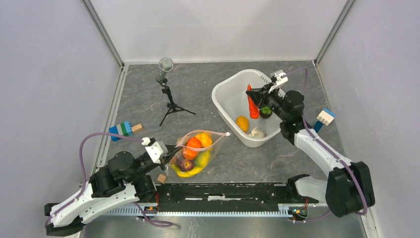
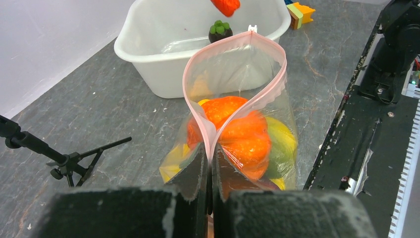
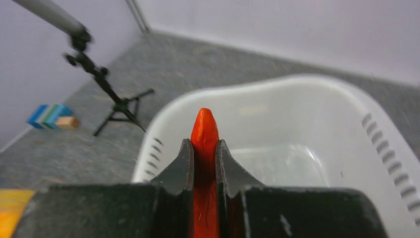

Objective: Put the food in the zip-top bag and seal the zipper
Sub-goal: Pick up the fake vegetable from the bin, then place the fake vegetable in the zipper food storage bag.

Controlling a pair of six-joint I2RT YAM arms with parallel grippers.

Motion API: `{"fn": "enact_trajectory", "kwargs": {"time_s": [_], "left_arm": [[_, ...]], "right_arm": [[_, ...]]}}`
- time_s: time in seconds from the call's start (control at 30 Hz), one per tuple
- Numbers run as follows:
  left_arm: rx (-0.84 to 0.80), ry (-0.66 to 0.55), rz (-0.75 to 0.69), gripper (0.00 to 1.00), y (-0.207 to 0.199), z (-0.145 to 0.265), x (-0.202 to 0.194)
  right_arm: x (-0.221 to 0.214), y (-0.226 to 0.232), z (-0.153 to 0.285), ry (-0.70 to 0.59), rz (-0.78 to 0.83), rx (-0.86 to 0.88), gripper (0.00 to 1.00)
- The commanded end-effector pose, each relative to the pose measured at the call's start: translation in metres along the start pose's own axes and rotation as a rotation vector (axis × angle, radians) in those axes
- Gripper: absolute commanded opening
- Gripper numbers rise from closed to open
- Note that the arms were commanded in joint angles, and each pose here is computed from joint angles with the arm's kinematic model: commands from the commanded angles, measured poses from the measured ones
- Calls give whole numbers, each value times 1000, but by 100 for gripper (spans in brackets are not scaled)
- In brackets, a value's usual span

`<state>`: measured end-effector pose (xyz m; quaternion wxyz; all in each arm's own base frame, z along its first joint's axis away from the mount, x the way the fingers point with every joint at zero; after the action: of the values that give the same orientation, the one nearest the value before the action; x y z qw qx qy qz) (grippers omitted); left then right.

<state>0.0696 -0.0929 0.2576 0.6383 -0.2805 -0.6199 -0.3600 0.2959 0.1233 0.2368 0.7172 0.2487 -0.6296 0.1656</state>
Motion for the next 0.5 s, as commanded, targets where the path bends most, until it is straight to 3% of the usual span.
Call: {"fn": "enact_trajectory", "kwargs": {"time_s": [0.0,0.2,0.47], "left_arm": [[25,-61,11,2,4,5,17],[19,-58,3,2,4,5,21],[13,-61,0,2,4,5,22]], "right_arm": [[70,50,18,-344,70,282,0],[103,114,35,-496,129,472,0],[108,173,34,-608,201,657,0]]}}
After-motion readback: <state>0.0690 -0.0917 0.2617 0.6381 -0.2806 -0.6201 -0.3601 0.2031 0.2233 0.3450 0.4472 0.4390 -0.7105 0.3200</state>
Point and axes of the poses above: each gripper's point midway between its finger pads, its own z axis back along the fingers, its own y axis along the line the jaws close on, x = y × z, the point moved 9 cm from there along z, back along the fingers, and after that the axes turned 4 degrees about z, right-handed, at the moved point
